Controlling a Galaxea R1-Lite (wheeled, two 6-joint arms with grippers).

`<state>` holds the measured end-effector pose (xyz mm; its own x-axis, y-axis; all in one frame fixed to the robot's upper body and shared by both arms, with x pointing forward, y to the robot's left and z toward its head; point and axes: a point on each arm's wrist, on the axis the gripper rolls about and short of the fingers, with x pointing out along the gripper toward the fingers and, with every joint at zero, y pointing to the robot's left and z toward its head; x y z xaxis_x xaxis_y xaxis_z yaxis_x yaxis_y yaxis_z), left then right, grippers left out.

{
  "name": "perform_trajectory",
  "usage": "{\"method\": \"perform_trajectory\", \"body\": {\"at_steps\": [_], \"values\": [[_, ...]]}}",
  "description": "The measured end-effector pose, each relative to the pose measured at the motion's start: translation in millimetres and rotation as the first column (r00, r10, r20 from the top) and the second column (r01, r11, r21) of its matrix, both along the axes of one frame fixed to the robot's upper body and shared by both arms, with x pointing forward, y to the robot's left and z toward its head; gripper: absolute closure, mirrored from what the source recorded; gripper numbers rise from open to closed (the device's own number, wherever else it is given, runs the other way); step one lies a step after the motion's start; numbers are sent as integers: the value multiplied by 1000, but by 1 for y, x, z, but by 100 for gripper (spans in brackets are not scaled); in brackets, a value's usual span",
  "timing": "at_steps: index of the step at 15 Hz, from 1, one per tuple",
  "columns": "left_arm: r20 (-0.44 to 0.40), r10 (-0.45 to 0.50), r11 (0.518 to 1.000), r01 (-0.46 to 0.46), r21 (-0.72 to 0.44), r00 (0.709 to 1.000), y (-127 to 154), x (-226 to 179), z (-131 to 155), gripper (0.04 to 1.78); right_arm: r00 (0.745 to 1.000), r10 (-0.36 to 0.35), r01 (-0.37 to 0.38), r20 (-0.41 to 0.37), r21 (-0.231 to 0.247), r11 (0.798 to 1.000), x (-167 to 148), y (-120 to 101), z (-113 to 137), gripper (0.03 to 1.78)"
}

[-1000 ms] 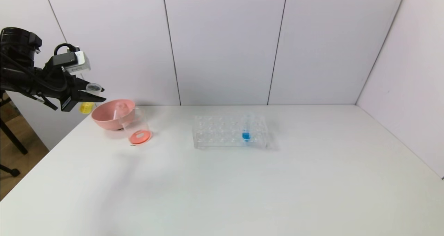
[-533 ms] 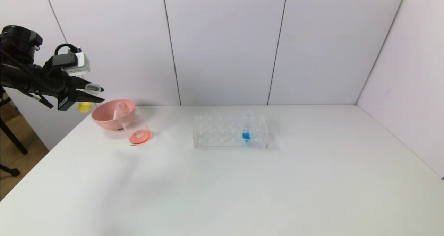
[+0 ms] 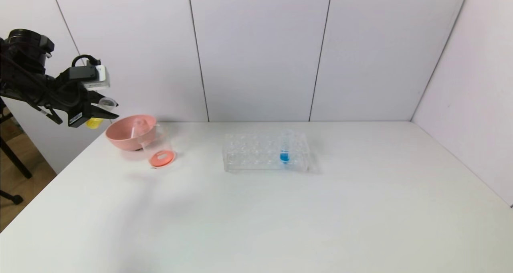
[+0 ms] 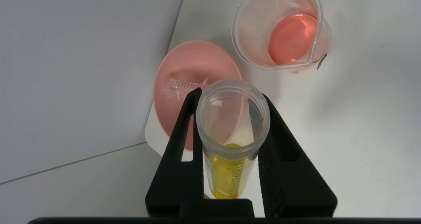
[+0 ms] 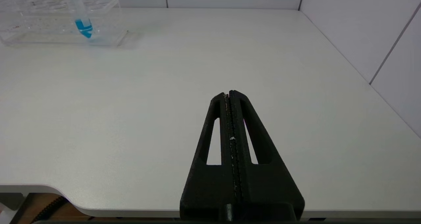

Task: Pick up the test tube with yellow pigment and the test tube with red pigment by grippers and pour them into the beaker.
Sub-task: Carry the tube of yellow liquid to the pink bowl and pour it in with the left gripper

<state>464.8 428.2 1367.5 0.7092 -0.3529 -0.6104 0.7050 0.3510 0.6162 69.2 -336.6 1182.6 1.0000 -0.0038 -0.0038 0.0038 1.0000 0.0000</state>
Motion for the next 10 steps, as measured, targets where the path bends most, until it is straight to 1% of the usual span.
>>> {"method": "perform_trajectory", "body": {"at_steps": [3,10], "values": [[-4,21,998,-21,59,1000,-3,1,0,134,1000,0,0,0,0,1000,0,0,0,170],[-42,70,989,-64,130,997,-11,3,-3,134,1000,0,0,0,0,1000,0,0,0,170]]}}
